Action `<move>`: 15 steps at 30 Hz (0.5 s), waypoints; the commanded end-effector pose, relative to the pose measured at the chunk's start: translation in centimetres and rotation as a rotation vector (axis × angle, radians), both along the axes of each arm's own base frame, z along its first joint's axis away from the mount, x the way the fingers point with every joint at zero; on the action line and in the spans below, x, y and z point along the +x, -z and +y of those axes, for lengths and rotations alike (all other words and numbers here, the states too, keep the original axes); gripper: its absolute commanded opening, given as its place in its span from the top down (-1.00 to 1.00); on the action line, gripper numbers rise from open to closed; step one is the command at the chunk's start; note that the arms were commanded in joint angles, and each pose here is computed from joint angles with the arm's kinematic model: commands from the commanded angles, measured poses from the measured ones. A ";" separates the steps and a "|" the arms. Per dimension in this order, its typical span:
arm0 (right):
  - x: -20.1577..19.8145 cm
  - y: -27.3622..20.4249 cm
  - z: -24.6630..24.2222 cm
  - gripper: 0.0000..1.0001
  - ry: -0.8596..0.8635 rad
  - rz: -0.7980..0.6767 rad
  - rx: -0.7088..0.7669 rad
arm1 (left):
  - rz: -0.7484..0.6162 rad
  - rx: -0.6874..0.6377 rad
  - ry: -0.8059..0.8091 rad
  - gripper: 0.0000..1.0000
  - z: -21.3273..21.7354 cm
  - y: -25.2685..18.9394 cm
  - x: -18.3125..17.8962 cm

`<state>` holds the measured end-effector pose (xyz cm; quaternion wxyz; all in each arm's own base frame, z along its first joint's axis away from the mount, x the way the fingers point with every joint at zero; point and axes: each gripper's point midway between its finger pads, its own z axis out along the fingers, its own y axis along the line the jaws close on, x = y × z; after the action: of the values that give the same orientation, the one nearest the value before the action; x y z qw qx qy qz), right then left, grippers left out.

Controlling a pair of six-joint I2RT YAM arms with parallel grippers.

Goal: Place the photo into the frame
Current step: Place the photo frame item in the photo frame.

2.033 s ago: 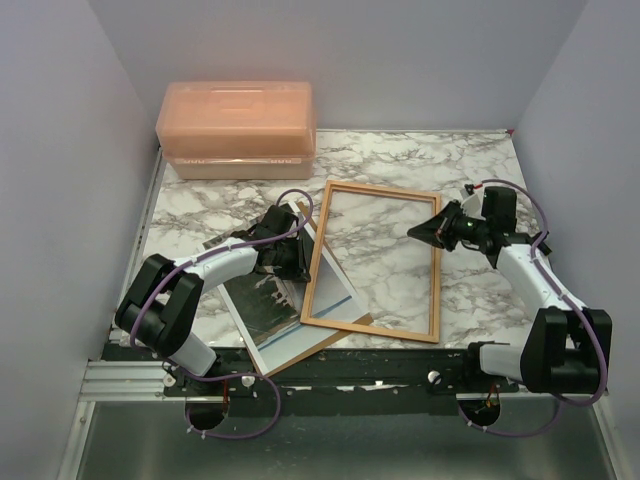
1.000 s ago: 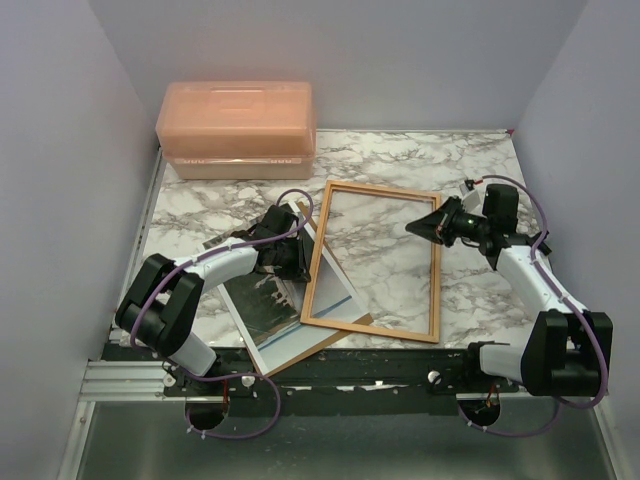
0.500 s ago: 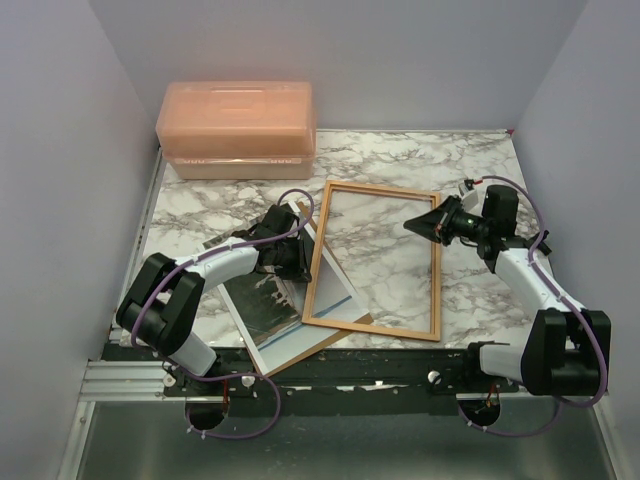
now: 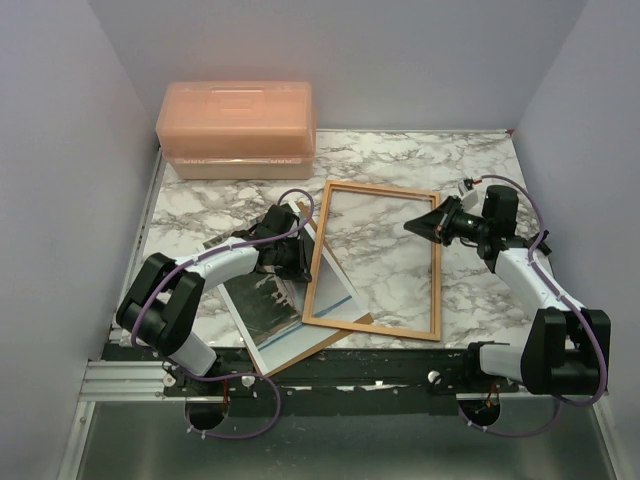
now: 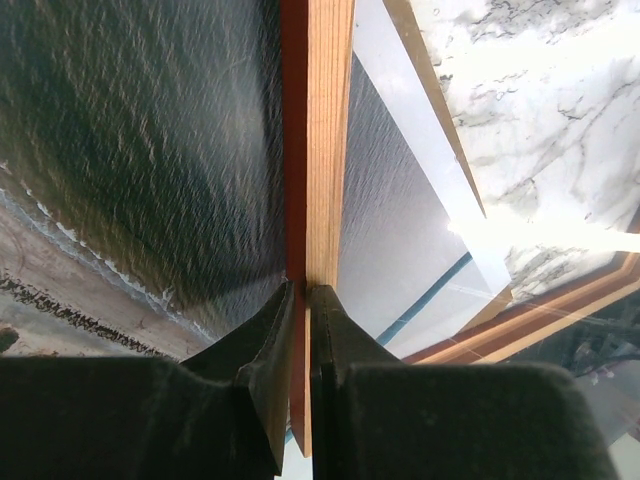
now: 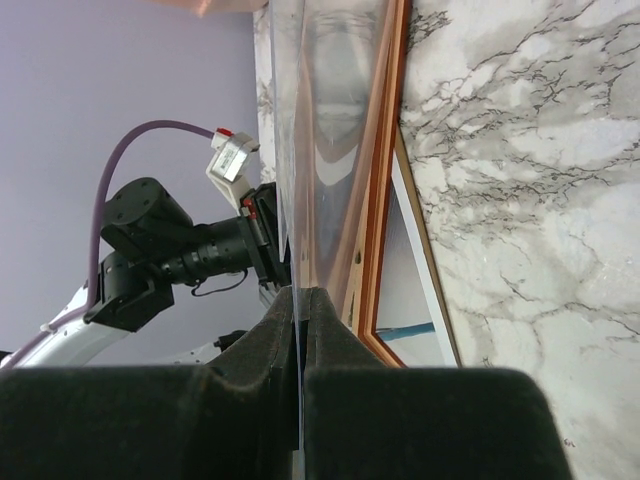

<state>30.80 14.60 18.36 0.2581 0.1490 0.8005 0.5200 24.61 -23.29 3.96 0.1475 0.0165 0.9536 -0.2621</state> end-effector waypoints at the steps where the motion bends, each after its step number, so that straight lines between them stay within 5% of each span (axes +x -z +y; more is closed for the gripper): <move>1: -0.6 -0.9 0.4 0.99 -0.044 -0.029 0.001 | 0.049 0.123 0.011 0.75 1.8 3.3 -1.3; 15: -0.3 -2.3 0.2 0.99 -0.050 -0.066 -0.029 | 0.049 0.126 0.015 0.75 1.8 3.2 -1.3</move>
<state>30.68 14.55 19.01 0.2615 0.1358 0.8058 0.5136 24.62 -23.31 3.98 0.1475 0.0169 0.9535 -0.2624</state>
